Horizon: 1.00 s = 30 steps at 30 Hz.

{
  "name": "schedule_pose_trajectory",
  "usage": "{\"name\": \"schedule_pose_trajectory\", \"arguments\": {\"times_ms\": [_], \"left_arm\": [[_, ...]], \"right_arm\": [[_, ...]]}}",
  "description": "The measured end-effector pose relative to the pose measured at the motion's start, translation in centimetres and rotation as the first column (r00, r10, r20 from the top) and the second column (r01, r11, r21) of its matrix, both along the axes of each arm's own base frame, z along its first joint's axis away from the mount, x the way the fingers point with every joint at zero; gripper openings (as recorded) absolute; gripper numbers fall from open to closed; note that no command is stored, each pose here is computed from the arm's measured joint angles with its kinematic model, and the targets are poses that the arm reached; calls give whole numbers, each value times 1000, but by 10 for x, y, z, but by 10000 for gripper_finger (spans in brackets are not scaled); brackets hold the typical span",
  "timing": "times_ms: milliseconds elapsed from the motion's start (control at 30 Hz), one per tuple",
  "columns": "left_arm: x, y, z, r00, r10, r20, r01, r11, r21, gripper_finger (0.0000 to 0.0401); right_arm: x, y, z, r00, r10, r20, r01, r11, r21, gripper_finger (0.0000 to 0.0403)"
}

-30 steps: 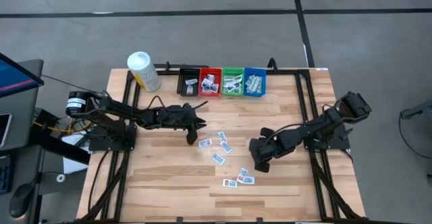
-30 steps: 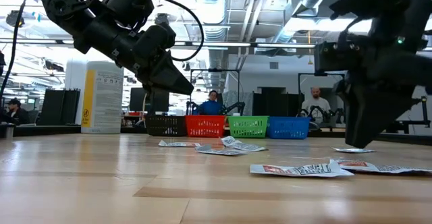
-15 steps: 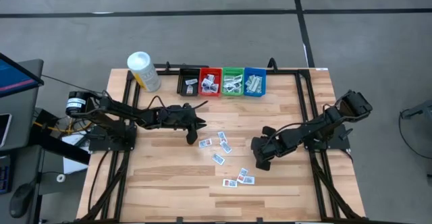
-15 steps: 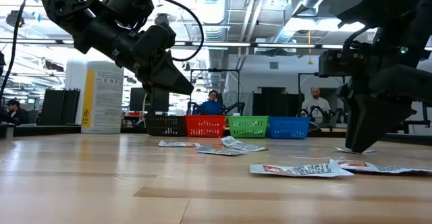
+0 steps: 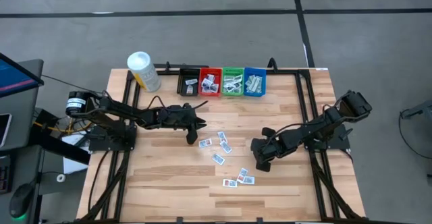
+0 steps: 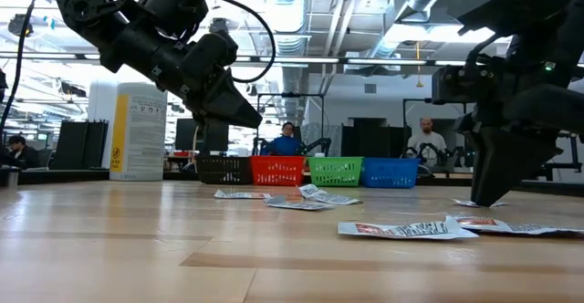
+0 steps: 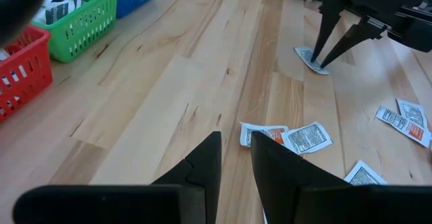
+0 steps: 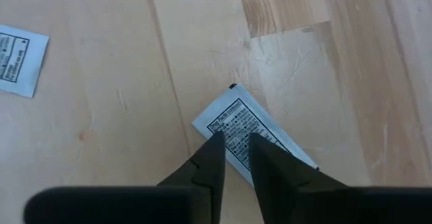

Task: Pick & Place First Aid Supplies
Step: Put the ointment pack into the black bin

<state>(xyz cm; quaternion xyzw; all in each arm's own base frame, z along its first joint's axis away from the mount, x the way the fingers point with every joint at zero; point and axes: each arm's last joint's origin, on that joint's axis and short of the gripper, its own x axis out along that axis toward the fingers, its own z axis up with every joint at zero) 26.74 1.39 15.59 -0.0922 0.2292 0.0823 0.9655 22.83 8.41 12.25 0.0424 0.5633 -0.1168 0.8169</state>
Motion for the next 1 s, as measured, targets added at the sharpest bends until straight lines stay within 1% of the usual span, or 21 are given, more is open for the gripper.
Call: {"name": "schedule_pose_trajectory", "arguments": {"times_ms": [167, 333, 500, 667, 867, 1000], "left_arm": [[0, 0, 0, 1000, 0, 0, 0, 1000, 0, 81], [0, 0, 0, 1000, 0, 0, 0, 1000, 0, 81], [0, 0, 0, 1000, 0, 0, 0, 1000, 0, 81], [0, 0, 0, 1000, 0, 0, 0, 1000, 0, 81], [0, 0, 0, 1000, 0, 0, 0, 1000, 0, 81], [0, 0, 0, 1000, 0, 0, 0, 1000, 1, 81]], "right_arm": [[0, 0, 0, 1000, 0, 6, 0, 1000, 6, 42], [2, 1, 0, 999, -20, 28, 19, 999, 25, 6], [5, 2, 3, 997, -55, 48, 52, 997, 52, 2], [17, 7, 14, 996, -36, 83, 30, 997, 75, 1], [30, 11, 31, 990, 39, 137, -44, 998, 39, 1], [31, 6, 33, 994, 33, 103, -36, 999, 21, 1]]}}
